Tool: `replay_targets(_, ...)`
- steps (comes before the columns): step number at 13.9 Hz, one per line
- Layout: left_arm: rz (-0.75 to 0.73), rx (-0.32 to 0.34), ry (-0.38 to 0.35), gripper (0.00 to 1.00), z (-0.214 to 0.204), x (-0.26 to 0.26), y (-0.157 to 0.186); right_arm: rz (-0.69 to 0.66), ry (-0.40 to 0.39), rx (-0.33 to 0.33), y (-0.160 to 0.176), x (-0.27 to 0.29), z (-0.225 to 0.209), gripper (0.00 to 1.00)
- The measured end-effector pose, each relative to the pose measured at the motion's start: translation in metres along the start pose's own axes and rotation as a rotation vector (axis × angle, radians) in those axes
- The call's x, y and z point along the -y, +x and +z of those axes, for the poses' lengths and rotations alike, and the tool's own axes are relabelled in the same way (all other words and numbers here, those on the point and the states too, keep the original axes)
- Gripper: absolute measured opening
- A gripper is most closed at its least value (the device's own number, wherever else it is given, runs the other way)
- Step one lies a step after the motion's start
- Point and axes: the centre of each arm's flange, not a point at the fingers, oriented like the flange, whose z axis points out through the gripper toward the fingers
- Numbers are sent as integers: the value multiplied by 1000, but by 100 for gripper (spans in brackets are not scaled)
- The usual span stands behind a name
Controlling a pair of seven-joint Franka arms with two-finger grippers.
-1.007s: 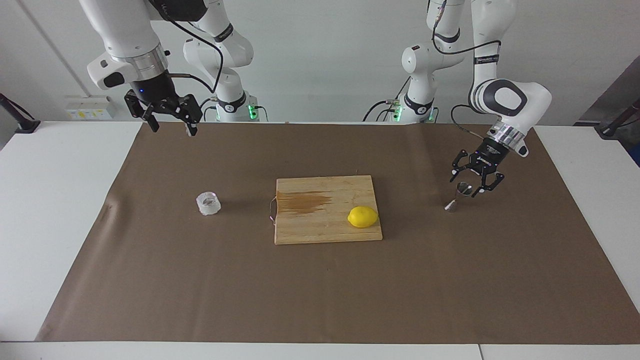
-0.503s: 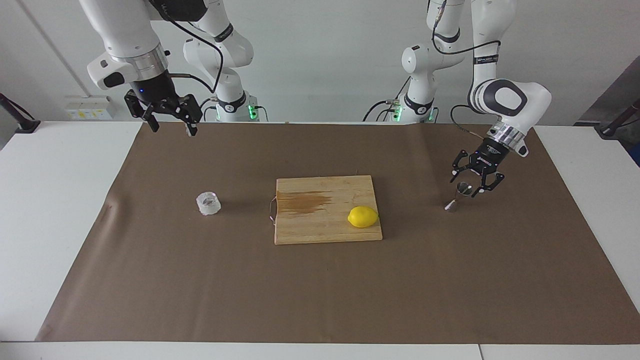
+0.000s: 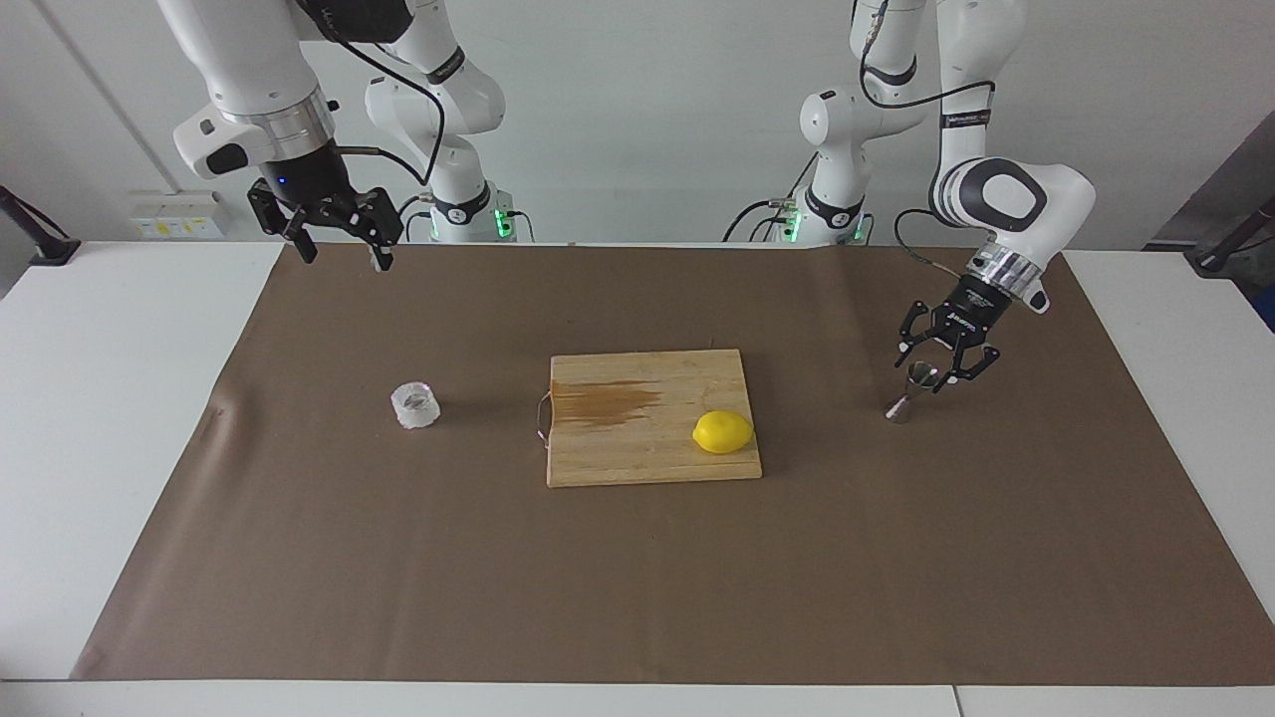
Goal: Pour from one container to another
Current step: 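Lift the metal cup with the left gripper and carry it over the board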
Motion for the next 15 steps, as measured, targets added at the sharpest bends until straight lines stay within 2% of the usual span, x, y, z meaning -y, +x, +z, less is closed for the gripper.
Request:
replay_targets(3,0,0,-1,56,0,0,0,0,0,0,0,0,0,100)
replay_targets(4,0,0,-1,51,0,0,0,0,0,0,0,0,0,100)
replay_targets(10,2,4,-6,51,-2,-2,-2,0,0,0,0,0,0,100)
replay_targets(15,54,104,36,51,-12,-22,-50,0,0,0,0,0,0,100)
